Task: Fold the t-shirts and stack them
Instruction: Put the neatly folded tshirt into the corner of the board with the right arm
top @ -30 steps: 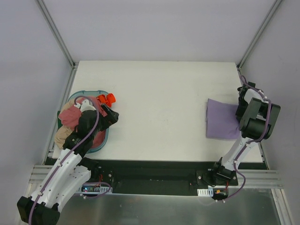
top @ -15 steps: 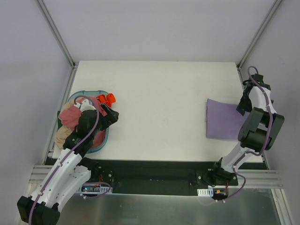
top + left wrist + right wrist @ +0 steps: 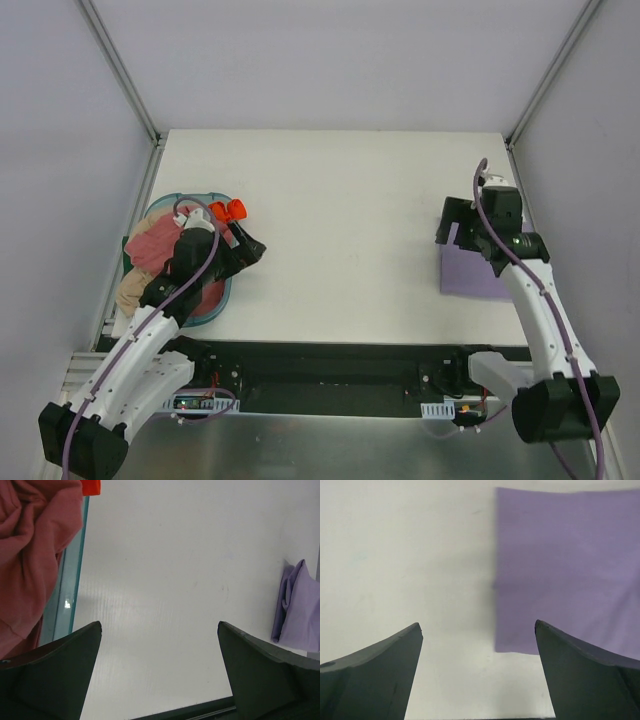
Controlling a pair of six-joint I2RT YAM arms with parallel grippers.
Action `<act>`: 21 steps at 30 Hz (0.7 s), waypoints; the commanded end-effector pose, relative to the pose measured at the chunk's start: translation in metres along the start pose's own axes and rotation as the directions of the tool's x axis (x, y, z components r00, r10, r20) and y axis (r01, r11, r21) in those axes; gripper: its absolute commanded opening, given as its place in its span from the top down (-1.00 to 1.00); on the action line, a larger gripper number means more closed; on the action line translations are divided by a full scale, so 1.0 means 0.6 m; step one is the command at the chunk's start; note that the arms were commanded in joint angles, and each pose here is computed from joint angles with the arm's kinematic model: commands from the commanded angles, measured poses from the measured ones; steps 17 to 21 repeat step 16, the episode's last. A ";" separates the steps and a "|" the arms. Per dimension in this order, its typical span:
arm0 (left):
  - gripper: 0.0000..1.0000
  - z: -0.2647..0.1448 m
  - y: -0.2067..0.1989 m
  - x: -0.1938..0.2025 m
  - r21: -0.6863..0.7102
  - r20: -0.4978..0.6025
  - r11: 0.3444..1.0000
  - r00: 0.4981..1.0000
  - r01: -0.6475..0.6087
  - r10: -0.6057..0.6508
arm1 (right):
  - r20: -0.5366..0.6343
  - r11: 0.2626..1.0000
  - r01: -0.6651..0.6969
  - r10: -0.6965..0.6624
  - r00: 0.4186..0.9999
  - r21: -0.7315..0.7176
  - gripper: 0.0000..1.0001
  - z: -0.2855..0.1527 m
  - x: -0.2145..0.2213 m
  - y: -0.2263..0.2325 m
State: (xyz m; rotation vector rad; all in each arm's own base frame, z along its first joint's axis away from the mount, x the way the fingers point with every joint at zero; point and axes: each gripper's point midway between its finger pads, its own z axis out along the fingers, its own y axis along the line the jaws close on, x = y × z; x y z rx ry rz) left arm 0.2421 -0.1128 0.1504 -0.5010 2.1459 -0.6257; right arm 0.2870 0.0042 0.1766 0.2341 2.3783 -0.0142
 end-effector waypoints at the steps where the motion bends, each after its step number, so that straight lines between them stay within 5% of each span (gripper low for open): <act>1: -0.98 -0.017 -0.041 0.002 0.095 -0.056 0.995 0.998 -0.037 0.043 | 0.134 0.906 0.101 -0.050 0.990 -0.411 -0.91 -0.059 0.008 0.127; 8: -0.98 -0.028 0.010 0.028 -0.056 -0.149 0.996 0.987 -0.075 0.066 | 0.113 0.774 0.042 0.038 0.993 -0.632 -0.91 -0.102 0.063 0.179; 21: -0.98 -0.043 0.023 0.058 -0.038 -0.176 0.999 0.984 -0.038 0.030 | 0.049 0.730 -0.049 0.113 0.992 -0.682 -0.91 -0.074 0.097 0.195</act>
